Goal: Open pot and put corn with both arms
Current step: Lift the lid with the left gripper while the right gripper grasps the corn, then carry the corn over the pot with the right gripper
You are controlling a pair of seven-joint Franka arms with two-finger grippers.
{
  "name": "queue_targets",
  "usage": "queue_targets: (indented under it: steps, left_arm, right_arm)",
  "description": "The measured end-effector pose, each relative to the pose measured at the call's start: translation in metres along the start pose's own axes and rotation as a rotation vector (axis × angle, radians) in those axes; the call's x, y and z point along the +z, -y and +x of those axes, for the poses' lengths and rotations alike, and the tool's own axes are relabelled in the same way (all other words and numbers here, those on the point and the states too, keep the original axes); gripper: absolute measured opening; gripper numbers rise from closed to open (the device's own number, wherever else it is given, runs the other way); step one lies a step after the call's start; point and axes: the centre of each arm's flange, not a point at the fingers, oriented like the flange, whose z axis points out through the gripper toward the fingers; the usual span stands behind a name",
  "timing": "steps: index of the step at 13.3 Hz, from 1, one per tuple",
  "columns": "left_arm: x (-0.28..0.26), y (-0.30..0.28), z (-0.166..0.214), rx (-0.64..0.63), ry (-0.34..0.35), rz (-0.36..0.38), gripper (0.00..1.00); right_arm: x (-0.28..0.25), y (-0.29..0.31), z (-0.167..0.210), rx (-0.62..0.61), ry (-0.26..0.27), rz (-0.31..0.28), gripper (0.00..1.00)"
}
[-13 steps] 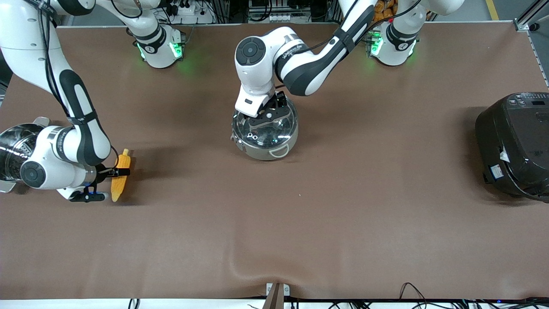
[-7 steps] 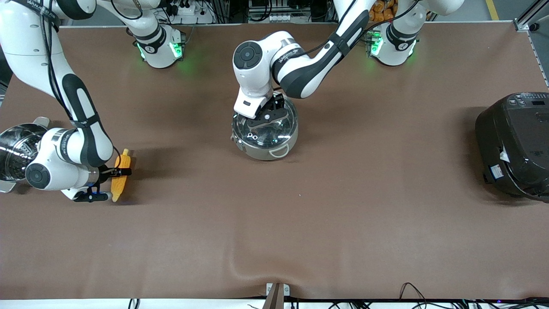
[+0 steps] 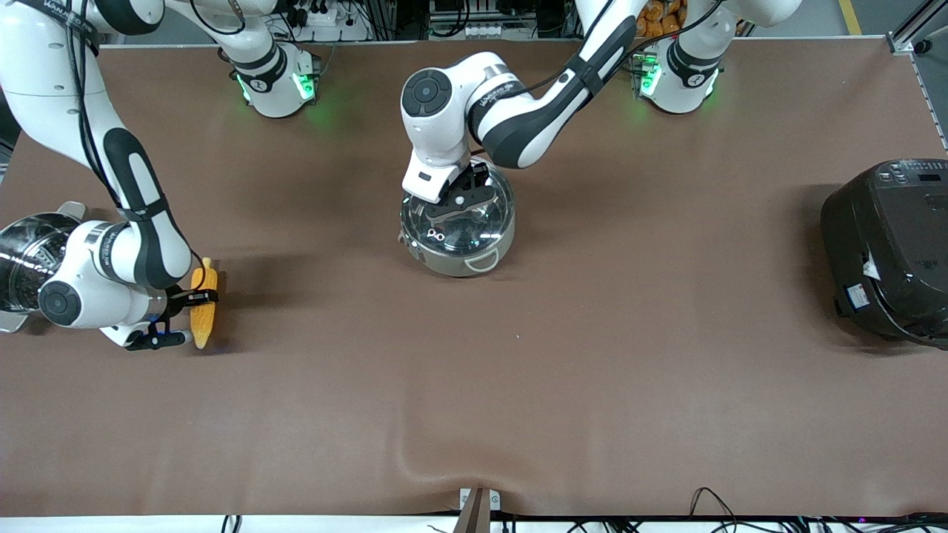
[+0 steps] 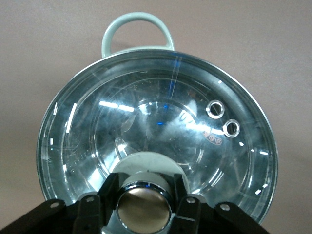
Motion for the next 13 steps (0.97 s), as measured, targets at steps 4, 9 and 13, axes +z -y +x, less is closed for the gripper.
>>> queue_targets:
  steps: [4, 9, 13]
  left_arm:
    - [-0.06, 0.012, 0.008, -0.018, -0.038, -0.065, 0.5]
    - [-0.156, 0.114, 0.087, -0.038, -0.113, -0.099, 0.5]
    - [-0.135, 0.232, 0.194, -0.079, -0.064, -0.033, 0.5]
  right_arm:
    - [-0.043, 0.016, 0.001, -0.055, -0.014, -0.005, 0.39]
    - [-0.108, 0.082, 0.008, -0.163, 0.02, -0.014, 0.39]
    - [-0.136, 0.188, 0.017, -0.3, 0.062, -0.043, 0.39]
